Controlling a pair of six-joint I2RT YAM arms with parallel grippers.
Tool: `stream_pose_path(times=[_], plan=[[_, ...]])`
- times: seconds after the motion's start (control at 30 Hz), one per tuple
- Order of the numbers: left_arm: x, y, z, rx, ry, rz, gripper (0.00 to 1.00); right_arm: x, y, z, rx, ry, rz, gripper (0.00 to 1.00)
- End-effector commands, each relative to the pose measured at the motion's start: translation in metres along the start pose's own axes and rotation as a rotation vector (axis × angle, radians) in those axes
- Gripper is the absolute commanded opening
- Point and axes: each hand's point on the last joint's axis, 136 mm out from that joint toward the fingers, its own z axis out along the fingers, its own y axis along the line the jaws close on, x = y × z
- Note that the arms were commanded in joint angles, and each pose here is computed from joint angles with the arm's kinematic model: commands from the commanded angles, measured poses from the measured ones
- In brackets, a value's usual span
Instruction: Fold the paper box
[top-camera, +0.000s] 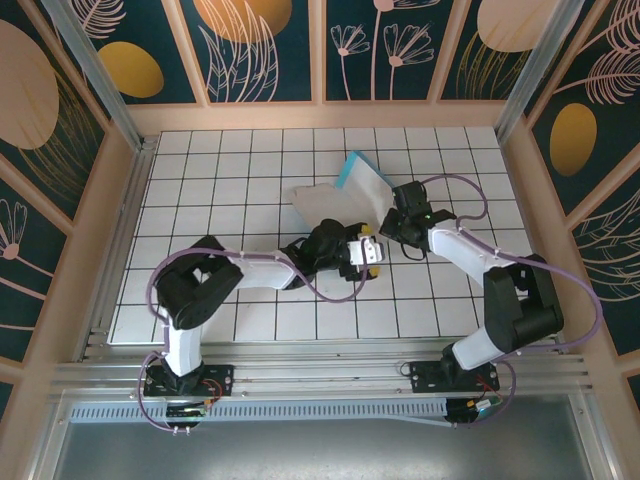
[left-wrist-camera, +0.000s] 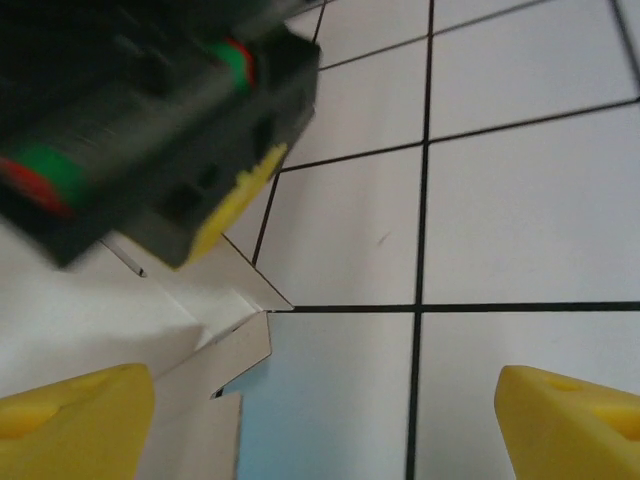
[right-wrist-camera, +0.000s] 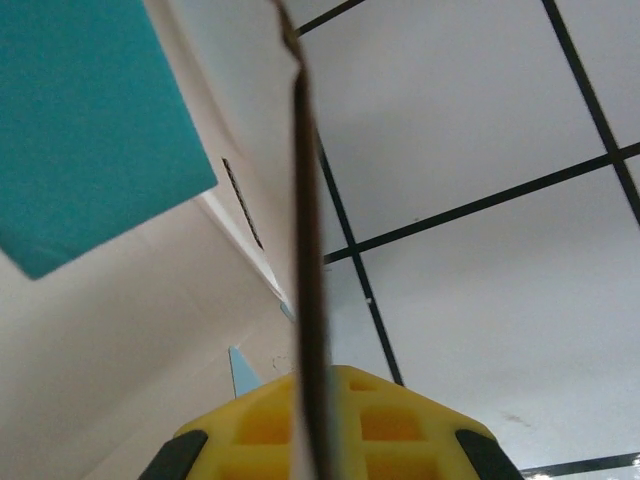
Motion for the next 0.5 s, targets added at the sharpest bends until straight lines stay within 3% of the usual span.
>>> stream_pose_path(times=[0.0,0.3,0.47], plan=[[-0.008,0.026,0.006,-0.188,-0.071,0.142,0.88,0.002,0.010,-0.011,-0.053,0.002,0.046,0.00],[0.017,0.046,0.023,-0.334,0.001,0.196,0.82,0.003,0.017,-0.016,-0.096,0.016,0.054,0.00],[0.032,0.045,0.035,-0.330,0.043,0.203,0.67,0.003,0.021,-0.019,-0.114,0.019,0.058,0.00]])
